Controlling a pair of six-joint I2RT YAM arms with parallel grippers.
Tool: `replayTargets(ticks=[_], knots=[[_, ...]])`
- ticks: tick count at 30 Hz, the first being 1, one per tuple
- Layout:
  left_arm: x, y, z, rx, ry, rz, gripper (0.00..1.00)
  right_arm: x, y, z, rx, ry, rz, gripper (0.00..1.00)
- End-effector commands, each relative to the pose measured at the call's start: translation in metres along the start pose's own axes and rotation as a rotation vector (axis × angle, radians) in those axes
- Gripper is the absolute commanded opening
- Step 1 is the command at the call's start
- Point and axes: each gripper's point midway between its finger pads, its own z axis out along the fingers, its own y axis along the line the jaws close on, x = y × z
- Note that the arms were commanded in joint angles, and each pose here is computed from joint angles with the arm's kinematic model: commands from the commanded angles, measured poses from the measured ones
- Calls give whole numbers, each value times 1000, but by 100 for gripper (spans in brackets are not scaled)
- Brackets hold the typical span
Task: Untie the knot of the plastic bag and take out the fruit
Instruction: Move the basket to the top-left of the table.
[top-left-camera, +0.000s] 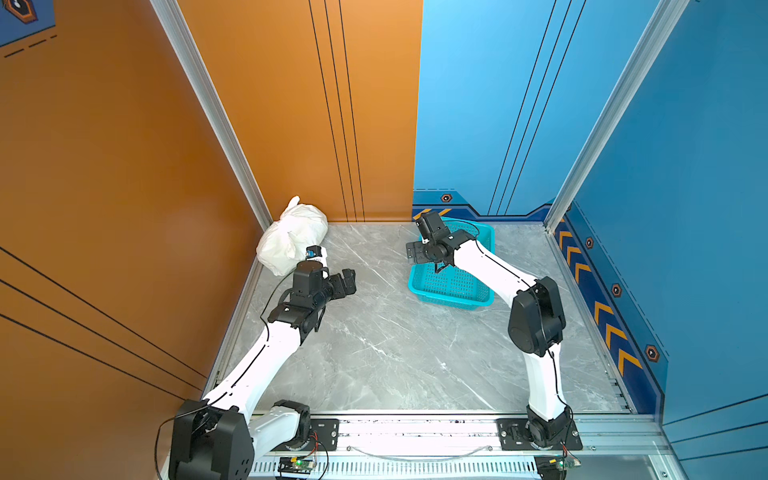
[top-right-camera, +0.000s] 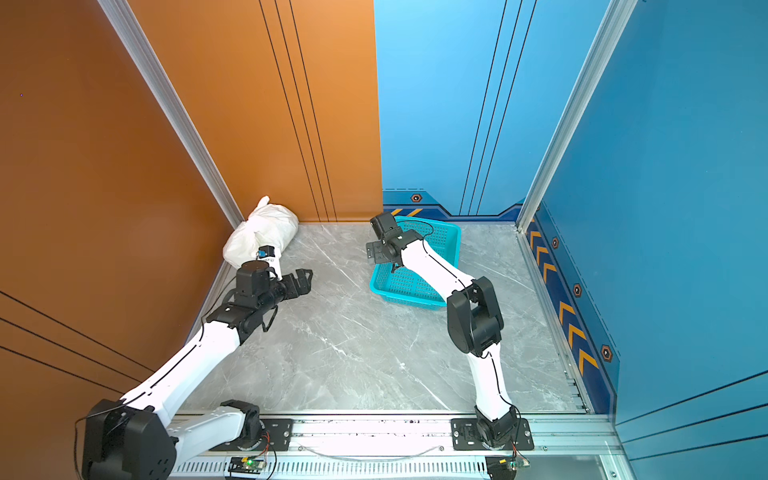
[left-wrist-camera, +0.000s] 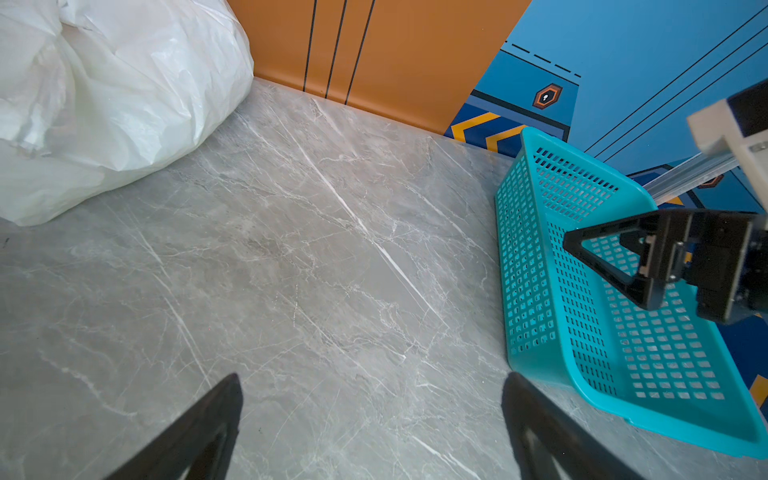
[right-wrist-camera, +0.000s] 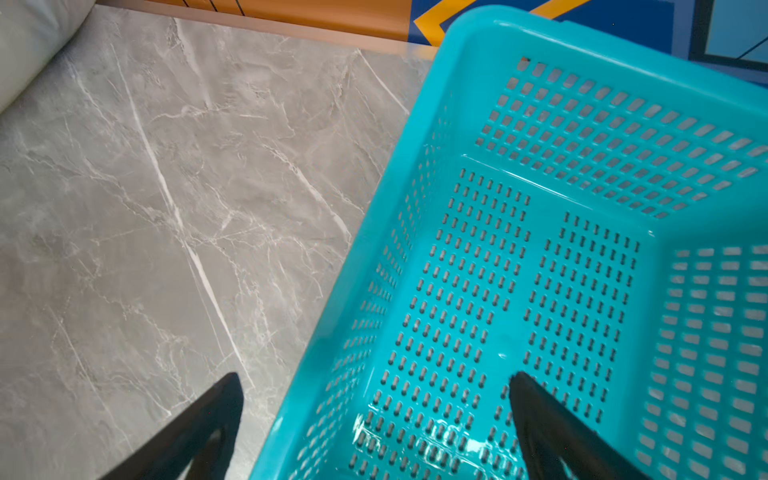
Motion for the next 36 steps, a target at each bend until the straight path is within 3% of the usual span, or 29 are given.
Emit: replayTargets(ticks=[1,7,16,24,29,36], knots=[[8,-3,-2,13,31,1,98,15,-3,19,51,76,5,100],[13,0,1,2,45,-3,98,25,-18,40,132,119,17,79],[15,0,6,5,53,-15,98,27,-42,22,194,127,-18,37],[18,-1,13,14,65,-29,98,39,-82,14,242,193,-41,7],[19,-3,16,23,71,-35,98,41,-124,11,293,231,-44,1],[20,-3,18,23,86,-33,98,48,-197,26,361,292,-16,0]])
